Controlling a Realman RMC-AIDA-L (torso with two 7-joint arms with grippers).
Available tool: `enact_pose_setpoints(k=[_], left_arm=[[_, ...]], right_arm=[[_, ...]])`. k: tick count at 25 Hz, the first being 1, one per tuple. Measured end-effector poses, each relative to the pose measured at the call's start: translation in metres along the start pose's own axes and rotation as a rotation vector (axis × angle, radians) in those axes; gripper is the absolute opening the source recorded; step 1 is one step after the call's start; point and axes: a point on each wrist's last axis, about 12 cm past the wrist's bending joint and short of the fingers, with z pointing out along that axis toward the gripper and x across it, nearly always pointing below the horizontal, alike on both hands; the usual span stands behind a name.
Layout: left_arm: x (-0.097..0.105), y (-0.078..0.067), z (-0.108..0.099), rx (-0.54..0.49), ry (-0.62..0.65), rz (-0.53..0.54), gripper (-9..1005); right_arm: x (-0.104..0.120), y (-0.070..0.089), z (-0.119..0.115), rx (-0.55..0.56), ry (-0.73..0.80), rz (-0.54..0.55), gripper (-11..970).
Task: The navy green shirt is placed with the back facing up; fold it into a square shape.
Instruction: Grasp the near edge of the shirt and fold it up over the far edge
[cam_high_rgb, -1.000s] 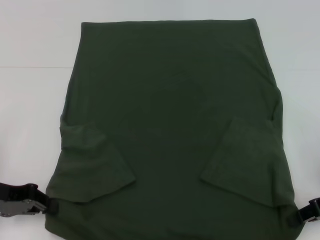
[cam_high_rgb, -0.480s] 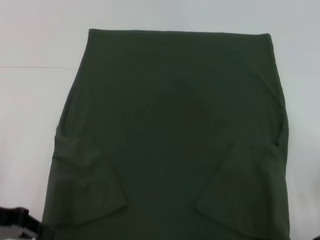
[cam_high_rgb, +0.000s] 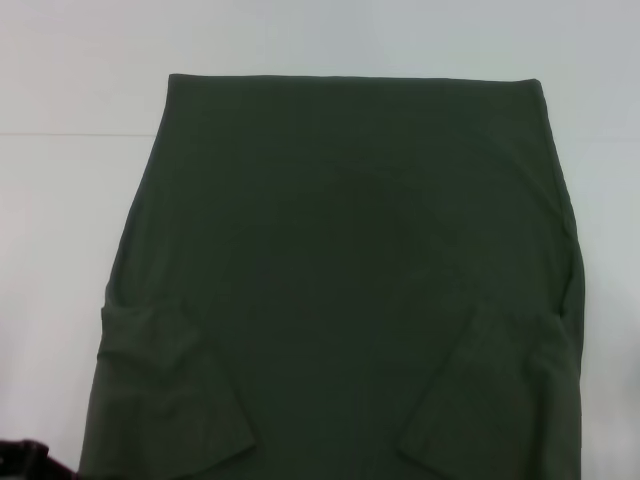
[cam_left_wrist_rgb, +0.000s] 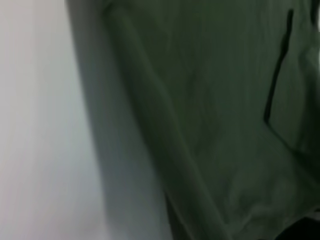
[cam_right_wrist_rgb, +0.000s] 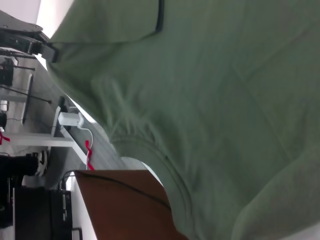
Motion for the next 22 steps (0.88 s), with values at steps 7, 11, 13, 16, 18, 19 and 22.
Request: enact_pose_setpoints(k=[7, 11, 13, 16, 18, 19, 22], left_arm=[[-0.016, -0.007, -0.021, 0.101, -0.218, 0.064, 39], [-0.031, -0.011, -0.030, 0.154, -0.394, 0.105, 40], [-0.038, -0.013, -0.032, 0.197, -0.489, 0.118, 40], [-0.046, -0.012, -0.033, 0.246, -0.596, 0.116, 40], [-0.050, -0.011, -0.036, 0.249, -0.654, 0.113, 40], [-0.052, -0.010, -0.037, 0.245, -0.677, 0.110, 40], [-0.057, -0.007, -0.037, 0.245, -0.744, 0.097, 40]], right_arm=[[-0.003, 0.001, -0.019, -0.088, -0.246, -0.006, 82], [-0.002, 0.001, -0.035, -0.132, -0.426, -0.058, 82], [0.000, 0.001, -0.042, -0.154, -0.519, -0.083, 82], [0.003, 0.001, -0.053, -0.175, -0.652, -0.119, 82], [0.006, 0.000, -0.058, -0.181, -0.730, -0.141, 82], [0.008, -0.002, -0.061, -0.177, -0.770, -0.146, 82], [0.008, -0.010, -0.062, -0.135, -0.857, -0.136, 82]])
